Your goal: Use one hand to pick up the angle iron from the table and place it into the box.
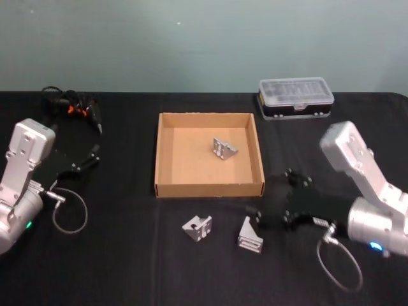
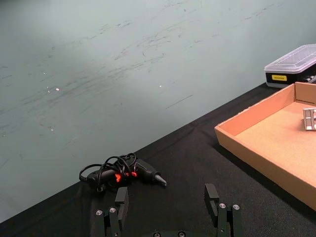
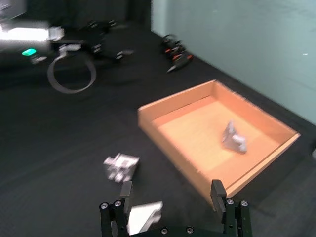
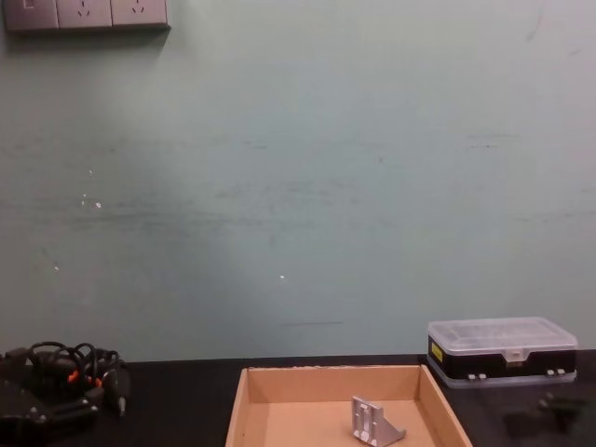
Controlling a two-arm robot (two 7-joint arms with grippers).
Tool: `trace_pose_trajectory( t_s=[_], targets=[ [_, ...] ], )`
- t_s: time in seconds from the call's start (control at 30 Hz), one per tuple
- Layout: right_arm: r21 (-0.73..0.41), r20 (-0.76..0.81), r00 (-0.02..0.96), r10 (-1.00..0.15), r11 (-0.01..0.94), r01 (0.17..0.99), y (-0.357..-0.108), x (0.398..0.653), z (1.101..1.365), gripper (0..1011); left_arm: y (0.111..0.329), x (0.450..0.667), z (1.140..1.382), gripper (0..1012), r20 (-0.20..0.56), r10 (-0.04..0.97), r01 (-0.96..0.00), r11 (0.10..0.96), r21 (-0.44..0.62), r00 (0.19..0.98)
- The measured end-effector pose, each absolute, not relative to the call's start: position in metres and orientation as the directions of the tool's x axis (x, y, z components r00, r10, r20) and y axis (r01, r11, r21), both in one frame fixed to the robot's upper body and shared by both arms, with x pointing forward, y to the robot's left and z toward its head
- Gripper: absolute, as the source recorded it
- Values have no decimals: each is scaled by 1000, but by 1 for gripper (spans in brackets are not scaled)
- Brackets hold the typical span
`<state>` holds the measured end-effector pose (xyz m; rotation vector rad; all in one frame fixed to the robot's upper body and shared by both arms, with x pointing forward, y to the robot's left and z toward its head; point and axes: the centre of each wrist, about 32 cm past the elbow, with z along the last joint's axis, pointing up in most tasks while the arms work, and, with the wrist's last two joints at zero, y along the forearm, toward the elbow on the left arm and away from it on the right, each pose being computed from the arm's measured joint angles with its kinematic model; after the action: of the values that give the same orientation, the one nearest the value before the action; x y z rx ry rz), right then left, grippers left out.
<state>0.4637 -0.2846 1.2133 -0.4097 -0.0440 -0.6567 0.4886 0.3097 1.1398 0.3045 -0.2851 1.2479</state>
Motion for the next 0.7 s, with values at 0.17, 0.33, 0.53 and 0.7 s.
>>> trace_pose_trajectory(
  t_s=[0.17,0.33,0.53,0.7],
  targets=[
    [-381,166,837,-521,749,542,-299,451,1213,1004,310,489,1140,1011,374,880,-955,287,70,292],
    [-412,155,868,-471,768,490,-311,442,1208,1004,310,489,1140,1011,374,880,-955,287,70,292],
    [-440,137,888,-438,776,451,-316,437,1202,1004,310,489,1140,1011,374,880,-955,287,70,292],
    [-461,132,898,-420,776,431,-312,437,1199,1004,310,489,1140,1011,374,880,-955,287,70,292]
  ],
)
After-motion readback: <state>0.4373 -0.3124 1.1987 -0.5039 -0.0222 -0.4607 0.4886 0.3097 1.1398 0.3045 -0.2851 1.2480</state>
